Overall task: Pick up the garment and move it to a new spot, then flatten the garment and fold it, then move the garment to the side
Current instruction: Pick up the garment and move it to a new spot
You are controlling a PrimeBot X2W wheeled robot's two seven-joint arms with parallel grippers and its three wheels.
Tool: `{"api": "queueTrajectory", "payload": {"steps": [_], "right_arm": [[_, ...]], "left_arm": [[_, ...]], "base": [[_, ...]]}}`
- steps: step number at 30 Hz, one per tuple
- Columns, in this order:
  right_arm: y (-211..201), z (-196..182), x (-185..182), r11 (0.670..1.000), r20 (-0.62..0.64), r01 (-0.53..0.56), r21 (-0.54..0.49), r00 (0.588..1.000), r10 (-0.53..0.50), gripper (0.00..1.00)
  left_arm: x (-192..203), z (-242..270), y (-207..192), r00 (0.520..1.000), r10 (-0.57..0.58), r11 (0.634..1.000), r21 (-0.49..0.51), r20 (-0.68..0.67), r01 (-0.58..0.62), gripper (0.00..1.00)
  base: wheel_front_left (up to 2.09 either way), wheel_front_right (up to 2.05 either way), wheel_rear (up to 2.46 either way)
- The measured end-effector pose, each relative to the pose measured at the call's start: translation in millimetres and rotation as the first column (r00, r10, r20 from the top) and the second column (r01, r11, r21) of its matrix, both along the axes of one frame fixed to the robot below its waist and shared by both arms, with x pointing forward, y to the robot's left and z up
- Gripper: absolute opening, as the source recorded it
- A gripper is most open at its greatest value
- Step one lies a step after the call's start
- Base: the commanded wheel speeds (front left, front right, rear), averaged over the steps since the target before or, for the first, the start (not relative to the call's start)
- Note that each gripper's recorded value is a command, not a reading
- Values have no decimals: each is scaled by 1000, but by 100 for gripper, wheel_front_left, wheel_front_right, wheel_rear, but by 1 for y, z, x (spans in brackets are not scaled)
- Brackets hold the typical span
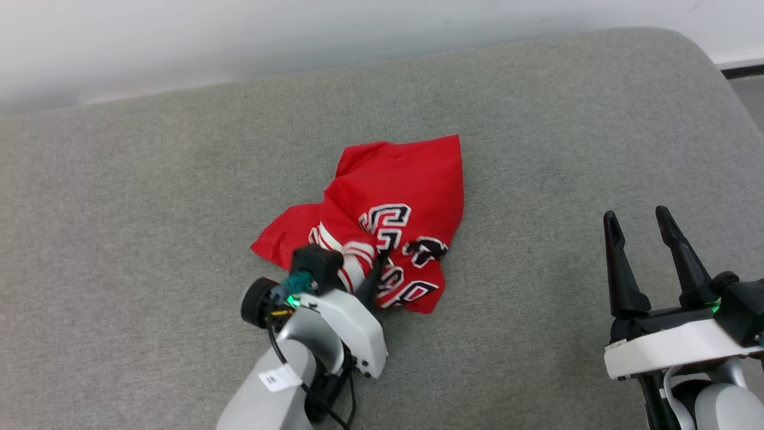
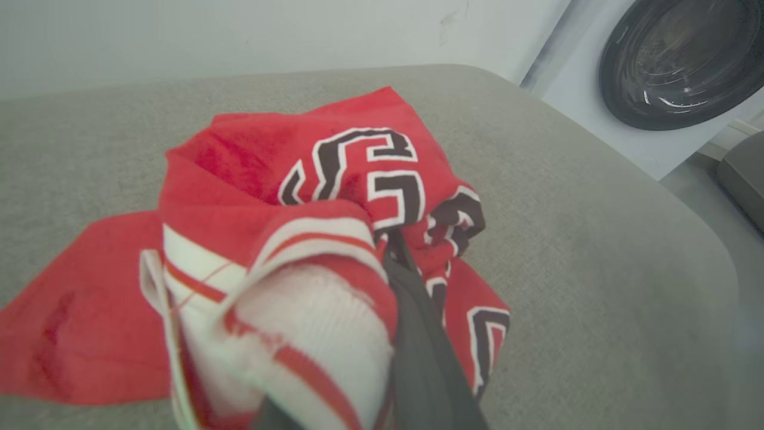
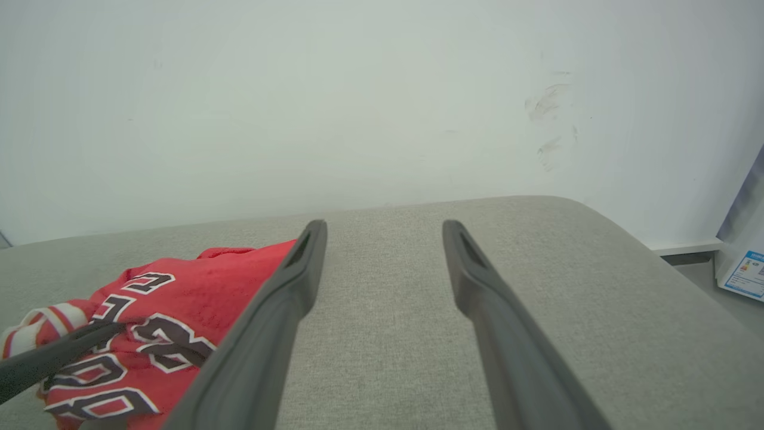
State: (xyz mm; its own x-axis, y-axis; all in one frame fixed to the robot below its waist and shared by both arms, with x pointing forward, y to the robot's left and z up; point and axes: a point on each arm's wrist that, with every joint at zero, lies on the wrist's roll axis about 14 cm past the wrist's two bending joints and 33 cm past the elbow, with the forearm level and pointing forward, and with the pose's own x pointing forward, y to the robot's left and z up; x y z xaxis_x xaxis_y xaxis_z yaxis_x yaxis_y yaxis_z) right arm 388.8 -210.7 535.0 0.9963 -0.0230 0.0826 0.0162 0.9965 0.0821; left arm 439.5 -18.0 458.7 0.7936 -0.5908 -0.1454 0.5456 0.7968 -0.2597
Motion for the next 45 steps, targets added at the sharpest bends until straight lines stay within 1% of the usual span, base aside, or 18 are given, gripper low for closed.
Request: {"api": "queueTrajectory", "payload": {"steps": [3,4,5,6,9,14,17,22,25,29,35,40,45], "right_arm": [[0,-9,5,1000,-20,1,3,1000,-1,100],[0,-10,7,1000,-22,-1,4,1000,2,100],[1,-11,9,1000,-22,-5,5,1000,5,100],[2,-10,11,1000,-20,-9,5,1000,9,100],[5,-7,13,1000,-9,-16,-1,1000,16,100],[11,3,11,999,13,-34,-7,999,34,100],[14,8,6,999,19,-44,-10,999,44,100],[24,13,-2,997,21,-70,-15,997,70,100],[29,15,-7,996,20,-86,-16,996,86,100],[35,16,-14,994,12,-104,-18,995,104,100],[40,14,-24,993,-1,-119,-16,993,119,100],[42,12,-31,992,-11,-125,-16,992,125,100],[42,12,-34,992,-16,-125,-12,992,125,100]], "left_arm": [[-15,-23,-10,997,-52,998,27,-64,54,0],[-19,-28,-13,995,-68,997,34,-77,71,7],[-21,-31,-13,994,-74,996,37,-83,77,29],[-24,-32,-13,993,-80,996,39,-85,83,100],[-24,-18,-11,997,-76,997,26,-25,77,100],[-18,33,0,988,-17,999,-38,156,23,100],[-16,61,14,969,48,997,-72,241,-32,100],[-18,90,51,928,187,981,-105,323,-161,100],[-22,95,80,899,280,960,-109,336,-258,100],[-31,88,124,859,395,918,-95,325,-386,100],[-49,72,168,825,476,872,-39,306,-488,100],[-61,67,186,800,524,841,-34,291,-539,100],[-66,68,185,797,530,839,-43,289,-542,100]], "base": [[0,0,0],[0,0,0],[0,0,0],[0,0,0],[0,0,0],[0,0,0],[0,0,0],[0,0,0],[0,0,0],[0,0,0],[0,0,0],[0,0,0],[0,0,0]]}}
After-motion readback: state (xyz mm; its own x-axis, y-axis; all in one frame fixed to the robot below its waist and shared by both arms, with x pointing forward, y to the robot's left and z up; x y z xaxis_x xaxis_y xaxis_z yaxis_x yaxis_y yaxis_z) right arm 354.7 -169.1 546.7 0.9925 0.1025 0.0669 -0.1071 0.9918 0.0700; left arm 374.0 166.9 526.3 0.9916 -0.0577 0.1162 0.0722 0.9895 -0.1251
